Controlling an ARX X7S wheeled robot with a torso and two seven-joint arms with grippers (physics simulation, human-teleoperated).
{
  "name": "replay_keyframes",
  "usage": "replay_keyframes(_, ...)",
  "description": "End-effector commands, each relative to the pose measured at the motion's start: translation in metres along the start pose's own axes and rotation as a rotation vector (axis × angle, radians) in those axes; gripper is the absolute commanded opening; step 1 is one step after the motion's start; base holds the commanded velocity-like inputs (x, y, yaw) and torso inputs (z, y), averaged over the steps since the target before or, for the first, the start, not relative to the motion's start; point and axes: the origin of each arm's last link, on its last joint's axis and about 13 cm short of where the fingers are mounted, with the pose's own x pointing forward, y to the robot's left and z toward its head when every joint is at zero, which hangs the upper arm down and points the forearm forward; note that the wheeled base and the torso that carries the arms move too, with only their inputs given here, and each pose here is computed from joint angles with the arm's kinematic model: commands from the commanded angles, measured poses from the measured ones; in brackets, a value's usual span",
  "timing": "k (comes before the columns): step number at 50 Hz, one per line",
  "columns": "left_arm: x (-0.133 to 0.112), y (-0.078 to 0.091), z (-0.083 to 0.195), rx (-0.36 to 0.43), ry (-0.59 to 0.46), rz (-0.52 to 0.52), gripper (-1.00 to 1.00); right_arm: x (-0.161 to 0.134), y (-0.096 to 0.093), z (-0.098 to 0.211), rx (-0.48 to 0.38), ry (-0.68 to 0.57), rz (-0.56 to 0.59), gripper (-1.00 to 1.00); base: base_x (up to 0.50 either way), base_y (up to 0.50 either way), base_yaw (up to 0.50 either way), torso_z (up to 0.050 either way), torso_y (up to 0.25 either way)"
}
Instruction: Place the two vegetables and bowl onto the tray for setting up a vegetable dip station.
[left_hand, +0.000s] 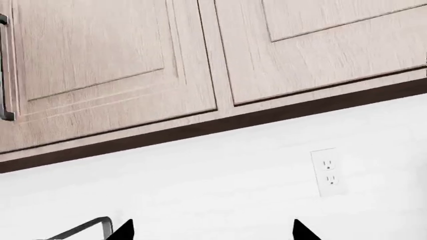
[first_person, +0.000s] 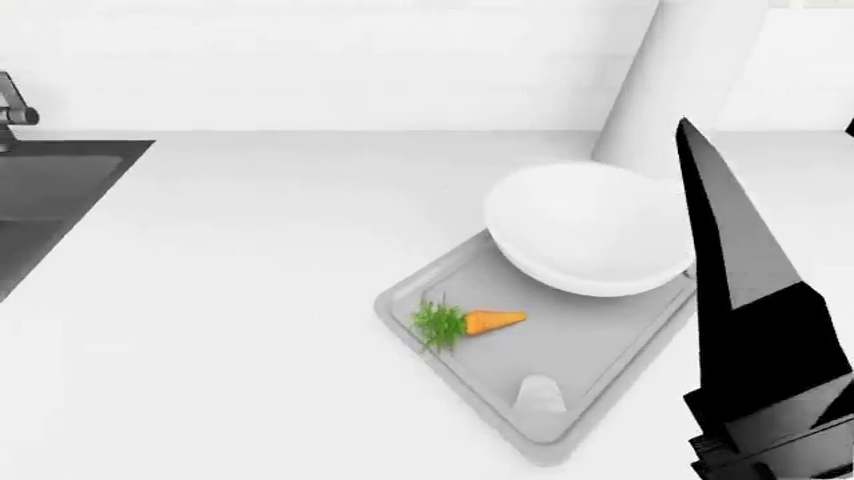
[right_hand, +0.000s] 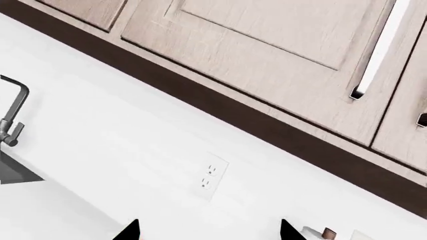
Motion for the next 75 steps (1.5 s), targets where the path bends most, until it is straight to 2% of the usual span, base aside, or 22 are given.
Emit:
replay_keyframes(1,-0.020,0.000,0.004,0.016,-0.128,0.056,1.00,-0.022,0.000,-0.004,-0.020,-0.140,-0.094,1.00,0.04,0.50,0.00,0.000,0.000)
replay_keyframes(9,-0.041,0.000,0.006,0.022,-0.153,0.055,1.00,-0.031,-0.003,-0.002,-0.034,-0.155,-0.097,1.00,0.06,0.50,0.00,0.000,0.000)
replay_keyframes(11,-0.047,0.000,0.007,0.012,-0.167,0.051,1.00,-0.035,-0.005,-0.008,-0.015,-0.157,-0.137,1.00,0.09,0.50,0.00,0.000,0.000)
replay_keyframes(16,-0.053,0.000,0.007,0.007,-0.171,0.051,1.00,-0.037,-0.004,-0.017,-0.015,-0.151,-0.123,1.00,0.09,0.50,0.00,0.000,0.000)
replay_keyframes(37,-0.059,0.000,0.006,0.018,-0.172,0.066,1.00,-0.050,-0.005,-0.020,0.003,-0.161,-0.132,1.00,0.10,0.50,0.00,0.000,0.000)
replay_keyframes(39,-0.060,0.000,0.006,0.017,-0.173,0.064,1.00,-0.052,-0.004,-0.019,0.049,-0.220,-0.111,1.00,0.11,0.50,0.00,0.000,0.000)
replay_keyframes(40,-0.060,0.000,0.005,0.019,-0.172,0.064,1.00,-0.053,-0.005,-0.020,0.037,-0.204,-0.113,1.00,0.00,0.00,0.00,0.000,0.000)
replay_keyframes(41,-0.060,0.000,0.006,0.017,-0.173,0.064,1.00,-0.054,-0.005,-0.018,0.057,-0.243,-0.127,1.00,0.00,0.00,0.00,0.000,0.000)
replay_keyframes(42,-0.060,0.000,0.006,0.015,-0.174,0.063,1.00,-0.053,-0.006,-0.020,0.019,-0.183,-0.150,1.00,-0.10,0.04,0.00,0.000,0.000)
replay_keyframes(43,-0.060,0.000,0.006,0.015,-0.171,0.060,1.00,-0.053,-0.006,-0.022,0.000,-0.175,-0.139,1.00,-0.50,0.25,0.00,0.000,0.000)
replay_keyframes(56,-0.061,0.000,0.006,0.015,-0.167,0.057,1.00,-0.051,-0.005,-0.032,-0.011,-0.143,-0.133,1.00,-0.24,0.48,0.00,0.000,0.000)
replay_keyframes(59,-0.061,0.000,0.007,-0.003,-0.172,0.056,1.00,-0.052,-0.003,-0.031,0.030,-0.181,-0.101,1.00,-0.06,0.33,0.00,0.000,0.000)
replay_keyframes(60,-0.061,0.000,0.007,-0.005,-0.173,0.055,1.00,-0.051,-0.004,-0.032,-0.005,-0.180,-0.082,1.00,0.00,0.00,0.00,0.000,0.000)
replay_keyframes(61,-0.061,0.000,0.007,-0.004,-0.173,0.055,1.00,-0.052,-0.003,-0.032,0.016,-0.191,-0.085,1.00,0.00,0.00,0.00,0.000,0.000)
replay_keyframes(62,-0.061,0.000,0.007,-0.005,-0.172,0.055,1.00,-0.051,-0.004,-0.035,-0.037,-0.165,-0.082,1.00,0.00,0.01,0.00,0.000,0.000)
replay_keyframes(75,-0.061,0.000,0.006,0.003,-0.177,0.058,1.00,-0.052,-0.004,-0.036,-0.038,-0.147,-0.096,1.00,0.00,0.50,0.00,0.000,0.000)
